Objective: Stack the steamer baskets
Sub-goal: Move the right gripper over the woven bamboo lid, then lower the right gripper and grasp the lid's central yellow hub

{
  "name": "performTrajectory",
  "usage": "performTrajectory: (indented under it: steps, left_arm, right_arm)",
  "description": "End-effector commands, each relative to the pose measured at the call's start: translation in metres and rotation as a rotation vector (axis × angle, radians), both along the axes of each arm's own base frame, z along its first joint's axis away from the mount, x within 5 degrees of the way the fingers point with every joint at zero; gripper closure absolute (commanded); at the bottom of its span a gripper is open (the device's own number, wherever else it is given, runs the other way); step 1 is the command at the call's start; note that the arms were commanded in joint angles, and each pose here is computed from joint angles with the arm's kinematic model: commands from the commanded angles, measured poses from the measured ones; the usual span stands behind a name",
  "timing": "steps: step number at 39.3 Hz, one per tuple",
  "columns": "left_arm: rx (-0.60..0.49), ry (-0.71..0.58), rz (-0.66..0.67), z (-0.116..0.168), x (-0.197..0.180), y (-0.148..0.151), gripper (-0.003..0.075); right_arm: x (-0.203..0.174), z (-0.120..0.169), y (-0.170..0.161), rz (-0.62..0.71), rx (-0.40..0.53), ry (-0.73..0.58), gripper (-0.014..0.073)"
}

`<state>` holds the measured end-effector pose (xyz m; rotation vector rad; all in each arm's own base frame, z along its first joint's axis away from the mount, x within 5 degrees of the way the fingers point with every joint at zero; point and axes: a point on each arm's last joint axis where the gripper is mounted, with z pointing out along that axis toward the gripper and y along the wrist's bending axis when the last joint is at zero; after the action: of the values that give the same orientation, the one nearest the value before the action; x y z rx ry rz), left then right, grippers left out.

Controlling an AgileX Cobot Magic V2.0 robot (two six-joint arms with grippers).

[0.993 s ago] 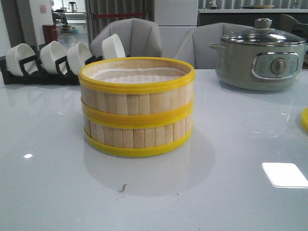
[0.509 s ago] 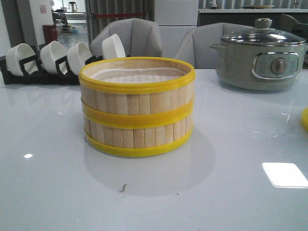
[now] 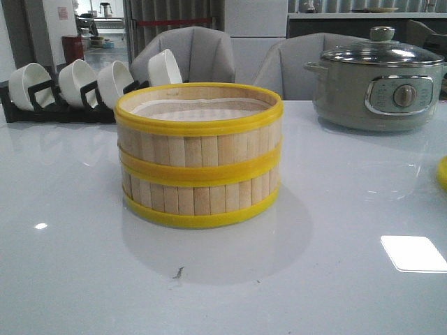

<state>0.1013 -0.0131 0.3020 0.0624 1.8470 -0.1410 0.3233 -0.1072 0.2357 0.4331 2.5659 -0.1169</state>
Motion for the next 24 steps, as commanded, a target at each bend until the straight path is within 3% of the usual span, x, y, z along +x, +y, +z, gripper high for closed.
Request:
performTrajectory:
  steps: [1, 14, 24]
  left_arm:
    - [-0.012, -0.111, 0.012, 0.017, 0.001, 0.001, 0.0623]
    - [-0.012, -0.111, 0.012, 0.017, 0.001, 0.001, 0.0623]
    - [-0.012, -0.111, 0.012, 0.017, 0.001, 0.001, 0.0623]
  right_arm:
    - [0.01, 0.016, -0.007, -0.009, -0.04, -0.12, 0.0301]
    - [0.025, -0.008, -0.015, -0.017, -0.037, -0.11, 0.03]
    - [0.034, 0.001, -0.02, -0.021, -0.048, -0.141, 0.0238]
